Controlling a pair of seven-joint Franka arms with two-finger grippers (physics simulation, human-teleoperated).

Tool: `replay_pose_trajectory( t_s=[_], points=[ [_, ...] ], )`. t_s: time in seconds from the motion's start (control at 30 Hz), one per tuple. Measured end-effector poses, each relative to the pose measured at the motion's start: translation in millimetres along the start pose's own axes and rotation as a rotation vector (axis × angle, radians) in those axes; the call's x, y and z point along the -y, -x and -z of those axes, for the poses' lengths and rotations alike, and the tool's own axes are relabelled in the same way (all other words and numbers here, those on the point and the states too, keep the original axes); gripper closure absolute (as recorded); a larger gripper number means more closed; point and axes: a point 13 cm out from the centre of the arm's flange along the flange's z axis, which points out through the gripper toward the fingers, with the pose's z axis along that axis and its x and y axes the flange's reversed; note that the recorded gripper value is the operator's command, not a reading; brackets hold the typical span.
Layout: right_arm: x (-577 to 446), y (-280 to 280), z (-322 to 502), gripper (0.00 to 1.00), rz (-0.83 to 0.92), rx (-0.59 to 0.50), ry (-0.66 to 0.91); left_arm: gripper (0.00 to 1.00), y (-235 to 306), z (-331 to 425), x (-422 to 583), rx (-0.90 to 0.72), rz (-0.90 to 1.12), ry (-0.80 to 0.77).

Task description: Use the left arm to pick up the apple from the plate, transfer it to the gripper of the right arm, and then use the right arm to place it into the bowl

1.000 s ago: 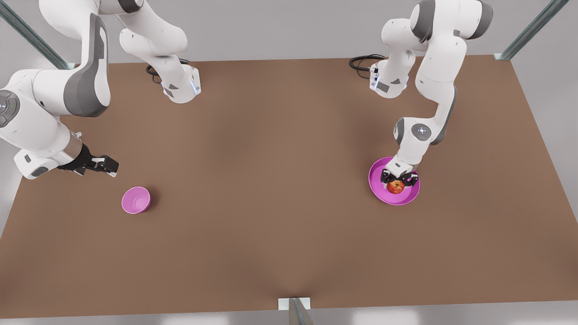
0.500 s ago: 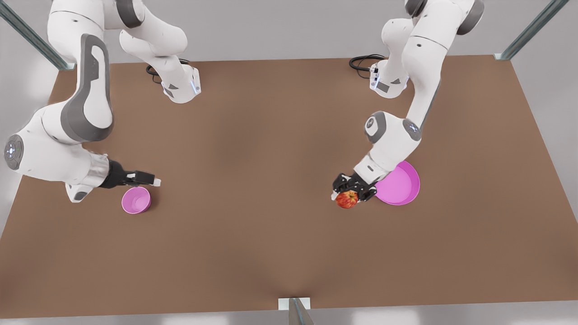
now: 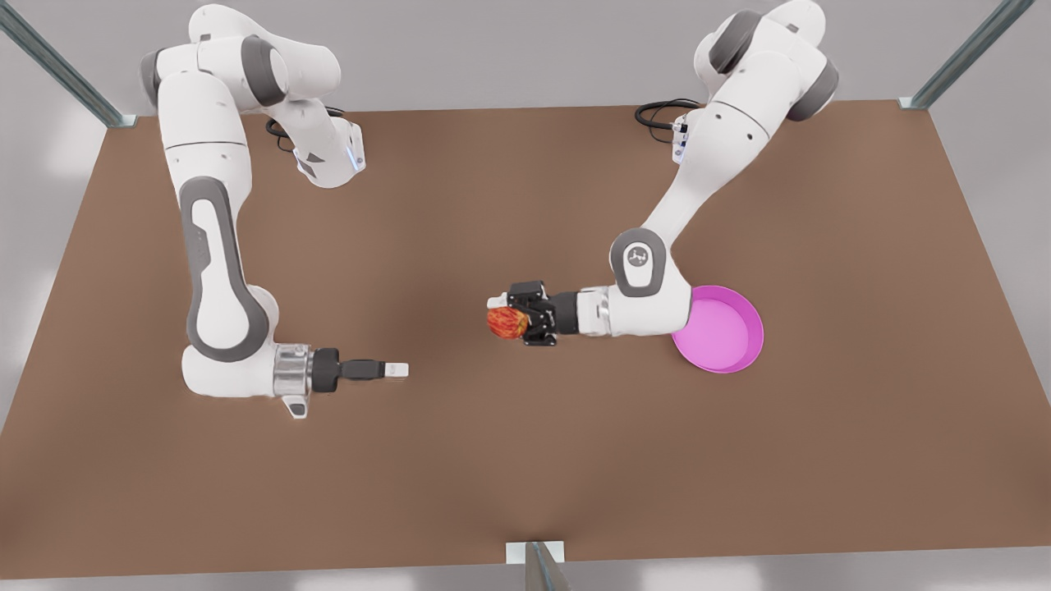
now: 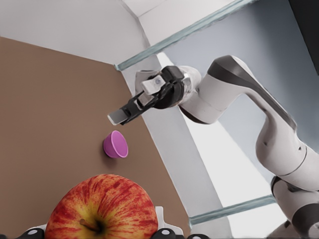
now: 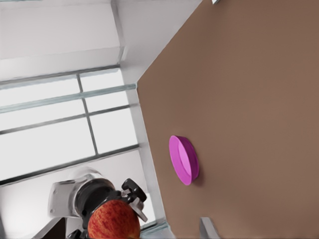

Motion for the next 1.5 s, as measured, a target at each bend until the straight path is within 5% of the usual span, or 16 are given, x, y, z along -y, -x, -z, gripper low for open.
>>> replay_pose_trajectory(
  t_s=[0.37,0.87,1.2,1.4,1.5],
  points=[
    [3,-55,-86,0.0,0.199,-0.019,-0.061,0.27,1,-47,-13,0.131,-0.342,-0.12],
    [-17,-31,-78,0.0,0.357,0.112,-0.109,0.26,-3,-57,-30,0.162,-0.698,-0.085],
    [-8,-31,-66,0.0,0.602,0.042,-0.43,0.27,-4,-58,-30,0.169,-0.831,-0.075],
    [-18,-31,-76,0.0,0.599,0.053,-0.464,0.27,-4,-58,-30,0.17,-0.884,-0.07],
    [-2,-4,-19,0.0,0.432,0.121,-0.355,0.27,-5,-59,-30,0.169,-0.905,-0.068]
  ],
)
